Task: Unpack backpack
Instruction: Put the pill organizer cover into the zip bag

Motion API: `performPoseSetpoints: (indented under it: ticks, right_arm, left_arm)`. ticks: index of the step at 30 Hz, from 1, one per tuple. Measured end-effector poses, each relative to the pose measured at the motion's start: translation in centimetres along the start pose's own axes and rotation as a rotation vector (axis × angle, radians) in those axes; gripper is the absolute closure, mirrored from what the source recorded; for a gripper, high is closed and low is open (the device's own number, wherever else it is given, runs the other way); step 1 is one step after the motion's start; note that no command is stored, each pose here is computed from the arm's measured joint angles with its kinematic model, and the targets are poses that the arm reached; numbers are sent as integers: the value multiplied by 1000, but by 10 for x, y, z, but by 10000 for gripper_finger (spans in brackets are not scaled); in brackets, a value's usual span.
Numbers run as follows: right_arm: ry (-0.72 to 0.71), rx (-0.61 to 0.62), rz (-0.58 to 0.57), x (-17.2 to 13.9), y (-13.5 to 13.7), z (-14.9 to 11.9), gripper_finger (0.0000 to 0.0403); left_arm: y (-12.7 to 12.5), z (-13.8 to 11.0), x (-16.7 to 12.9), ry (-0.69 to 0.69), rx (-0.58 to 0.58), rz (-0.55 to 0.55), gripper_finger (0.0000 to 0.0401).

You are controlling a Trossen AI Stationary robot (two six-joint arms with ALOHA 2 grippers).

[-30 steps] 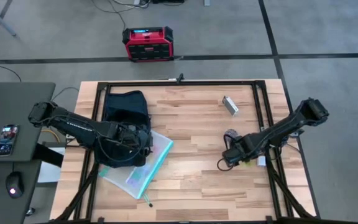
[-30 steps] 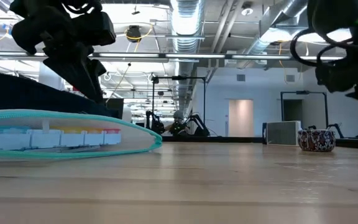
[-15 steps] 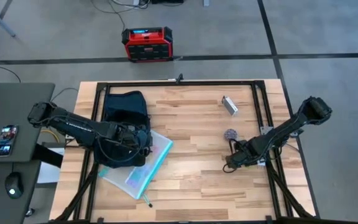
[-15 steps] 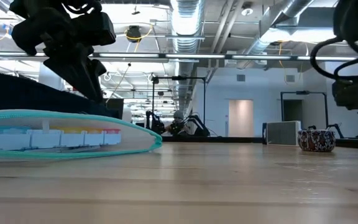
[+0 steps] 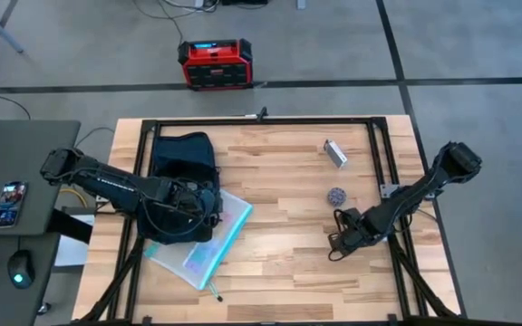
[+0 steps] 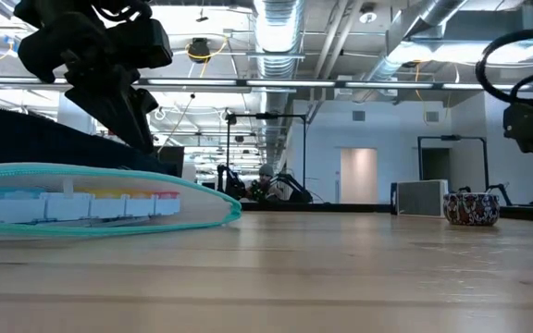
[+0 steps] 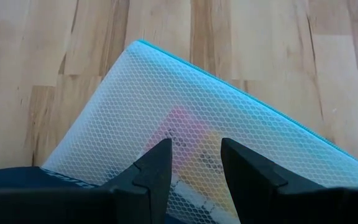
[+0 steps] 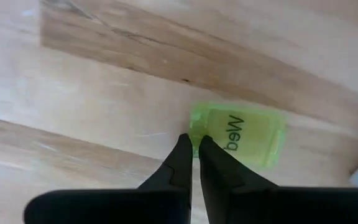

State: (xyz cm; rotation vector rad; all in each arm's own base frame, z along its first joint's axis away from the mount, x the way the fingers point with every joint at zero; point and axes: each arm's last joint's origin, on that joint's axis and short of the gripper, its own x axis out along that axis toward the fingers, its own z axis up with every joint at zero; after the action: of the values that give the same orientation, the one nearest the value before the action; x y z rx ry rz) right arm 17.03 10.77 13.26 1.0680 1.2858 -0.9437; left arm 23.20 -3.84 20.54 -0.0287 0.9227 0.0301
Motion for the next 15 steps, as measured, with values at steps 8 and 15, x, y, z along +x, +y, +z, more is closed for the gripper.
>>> performPoseSetpoints:
  ticks: [8, 15]
  right_arm:
    - [-72, -88, 205, -20, 31, -4, 400]
    - [-153, -163, 391, -32, 54, 0, 401]
  left_arm:
    - [0, 0, 0, 4, -14, 1, 276]
    - [0, 0, 0, 2, -42, 0, 276]
